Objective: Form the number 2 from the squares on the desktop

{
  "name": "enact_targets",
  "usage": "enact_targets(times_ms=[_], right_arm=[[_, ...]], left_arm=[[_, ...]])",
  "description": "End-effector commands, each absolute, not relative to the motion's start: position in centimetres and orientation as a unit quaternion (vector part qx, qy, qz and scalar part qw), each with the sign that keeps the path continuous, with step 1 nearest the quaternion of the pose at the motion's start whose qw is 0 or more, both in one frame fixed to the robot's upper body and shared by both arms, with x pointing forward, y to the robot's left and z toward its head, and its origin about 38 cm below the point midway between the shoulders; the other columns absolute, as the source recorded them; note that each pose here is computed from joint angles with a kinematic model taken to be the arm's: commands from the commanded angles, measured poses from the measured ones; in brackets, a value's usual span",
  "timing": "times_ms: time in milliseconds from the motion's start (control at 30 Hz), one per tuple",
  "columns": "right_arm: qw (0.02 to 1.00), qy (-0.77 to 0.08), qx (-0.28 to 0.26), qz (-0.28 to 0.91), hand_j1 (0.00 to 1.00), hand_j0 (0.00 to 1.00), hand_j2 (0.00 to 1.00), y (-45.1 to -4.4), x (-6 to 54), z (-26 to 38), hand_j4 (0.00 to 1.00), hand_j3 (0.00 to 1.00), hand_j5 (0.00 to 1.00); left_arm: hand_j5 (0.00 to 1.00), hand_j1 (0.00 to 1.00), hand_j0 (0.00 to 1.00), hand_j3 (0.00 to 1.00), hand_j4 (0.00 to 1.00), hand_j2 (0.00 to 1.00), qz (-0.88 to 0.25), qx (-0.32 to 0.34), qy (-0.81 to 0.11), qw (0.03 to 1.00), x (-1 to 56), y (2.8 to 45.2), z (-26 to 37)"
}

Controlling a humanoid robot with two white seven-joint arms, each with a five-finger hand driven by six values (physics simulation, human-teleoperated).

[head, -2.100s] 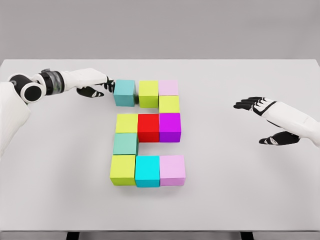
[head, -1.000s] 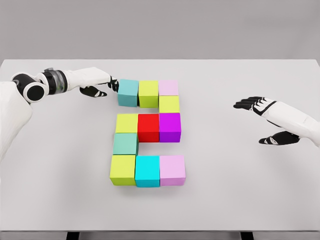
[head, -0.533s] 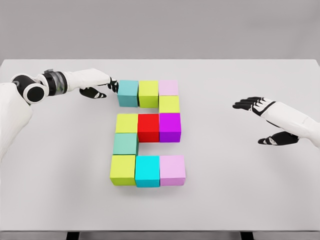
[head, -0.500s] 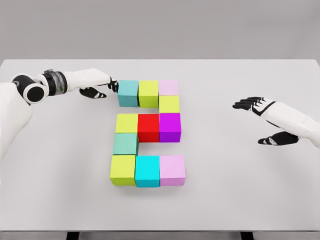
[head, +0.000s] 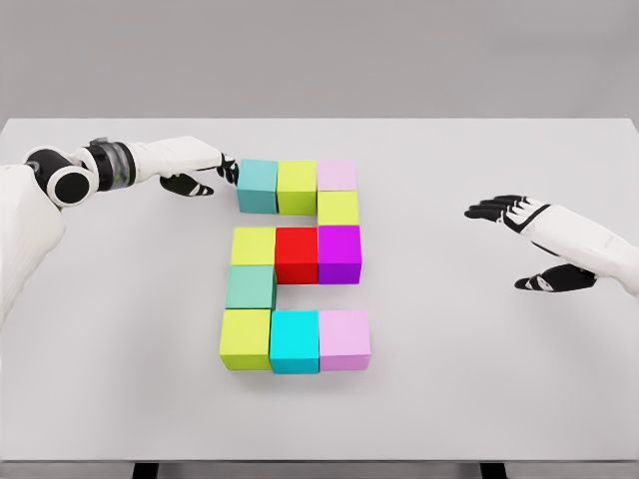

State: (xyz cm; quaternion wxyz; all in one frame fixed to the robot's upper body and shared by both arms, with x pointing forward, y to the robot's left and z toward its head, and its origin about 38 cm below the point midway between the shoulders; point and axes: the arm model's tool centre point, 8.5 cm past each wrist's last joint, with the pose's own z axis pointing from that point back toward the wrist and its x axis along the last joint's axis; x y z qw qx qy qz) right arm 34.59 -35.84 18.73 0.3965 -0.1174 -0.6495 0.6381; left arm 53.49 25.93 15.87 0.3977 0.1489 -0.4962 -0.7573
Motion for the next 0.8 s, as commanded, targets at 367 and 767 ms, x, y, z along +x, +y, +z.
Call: enact_targets(times_ms=[367, 767], right_arm=[[0.399, -0.653, -0.112, 0.634, 1.0, 1.0, 1.0, -35.6, 34.5, 18.5, 1.0, 1.0, 1.0], [0.398, -0.653, -0.11, 0.635, 1.0, 1.0, 1.0, -35.4, 34.2, 18.5, 1.0, 1.0, 1.0]], left_arm=[[0.81, 0.81, 0.81, 0.81, 0.81, 0.81, -0.737, 0.174, -0.494, 0.426, 53.4, 31.0, 17.4], [1.0, 1.0, 1.0, 1.0, 1.0, 1.0, -0.686, 0.223, -0.492, 0.487, 50.6, 42.7, 21.3]])
